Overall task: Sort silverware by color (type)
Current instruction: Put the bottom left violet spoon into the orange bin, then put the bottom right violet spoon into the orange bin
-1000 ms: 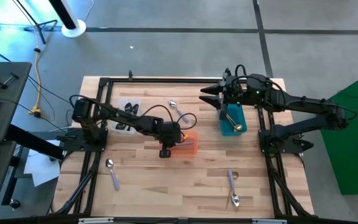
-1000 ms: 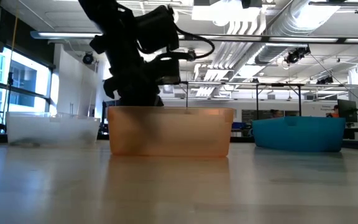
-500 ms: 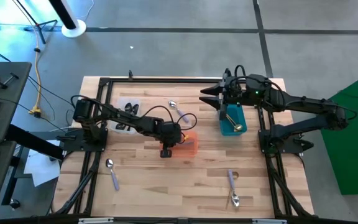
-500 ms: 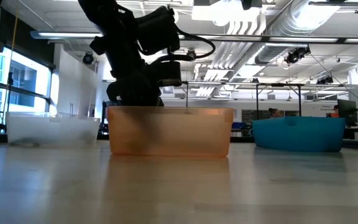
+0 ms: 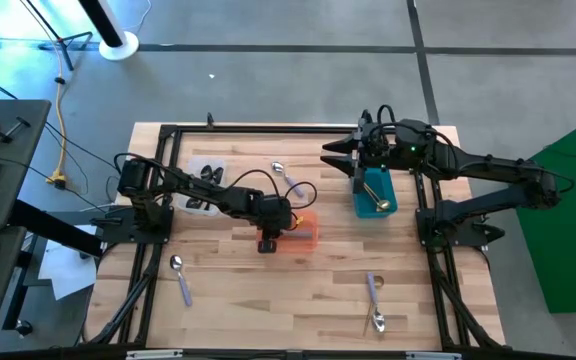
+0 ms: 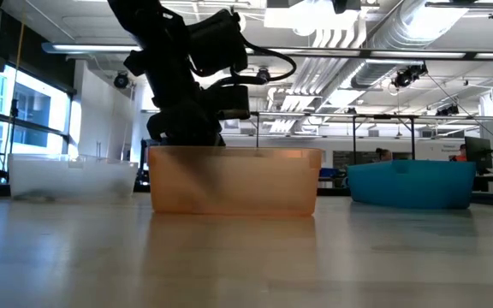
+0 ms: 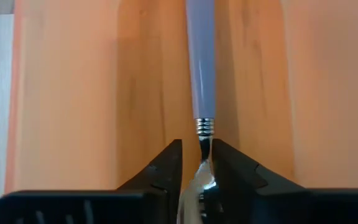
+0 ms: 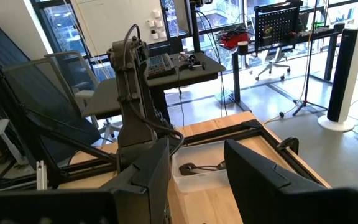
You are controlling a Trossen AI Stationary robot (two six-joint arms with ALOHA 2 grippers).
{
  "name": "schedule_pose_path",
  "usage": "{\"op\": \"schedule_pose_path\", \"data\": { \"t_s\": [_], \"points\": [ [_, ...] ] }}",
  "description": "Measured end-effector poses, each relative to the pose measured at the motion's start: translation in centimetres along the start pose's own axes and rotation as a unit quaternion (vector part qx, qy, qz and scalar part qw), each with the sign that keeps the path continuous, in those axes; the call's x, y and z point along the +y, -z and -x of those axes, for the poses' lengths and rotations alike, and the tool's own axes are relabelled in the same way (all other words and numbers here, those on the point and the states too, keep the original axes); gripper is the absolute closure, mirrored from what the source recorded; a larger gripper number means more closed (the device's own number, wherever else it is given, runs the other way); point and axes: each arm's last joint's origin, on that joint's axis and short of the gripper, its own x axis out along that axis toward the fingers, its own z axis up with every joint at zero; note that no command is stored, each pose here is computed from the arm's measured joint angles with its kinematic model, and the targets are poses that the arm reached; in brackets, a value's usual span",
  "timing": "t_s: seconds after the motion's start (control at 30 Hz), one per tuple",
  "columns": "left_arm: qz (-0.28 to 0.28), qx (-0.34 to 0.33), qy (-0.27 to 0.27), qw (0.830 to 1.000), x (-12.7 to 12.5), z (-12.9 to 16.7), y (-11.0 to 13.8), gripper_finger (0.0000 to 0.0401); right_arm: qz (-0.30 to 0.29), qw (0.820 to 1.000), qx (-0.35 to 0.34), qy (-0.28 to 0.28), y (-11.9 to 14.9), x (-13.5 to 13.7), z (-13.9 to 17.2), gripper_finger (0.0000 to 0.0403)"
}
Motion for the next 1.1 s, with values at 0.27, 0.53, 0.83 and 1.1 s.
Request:
{"op": "schedule_pose_path", "data": {
  "t_s": [0.27, 0.53, 0.83, 1.1],
  "points": [
    [0.008, 0.000, 0.000, 1.000, 0.0, 0.0, 0.0, 0.0279, 0.000, 1.000, 0.000, 0.000, 0.0, 0.0, 0.0, 0.0263],
    [0.008, -0.001, 0.006, 1.000, 0.0, 0.0, 0.0, 0.0270, -0.001, 1.000, 0.000, 0.000, 0.0, 0.0, 0.0, 0.0263],
    [0.014, -0.045, 0.011, 0.999, 0.6, 3.3, -0.9, 0.0270, -0.001, 1.000, 0.006, 0.001, 0.1, 0.0, 0.0, 0.0263],
    [0.033, -0.156, -0.010, 0.987, 2.1, 11.3, -1.9, 0.0270, -0.001, 1.000, 0.008, 0.001, 0.2, 0.0, 0.0, 0.0263]
  ]
}}
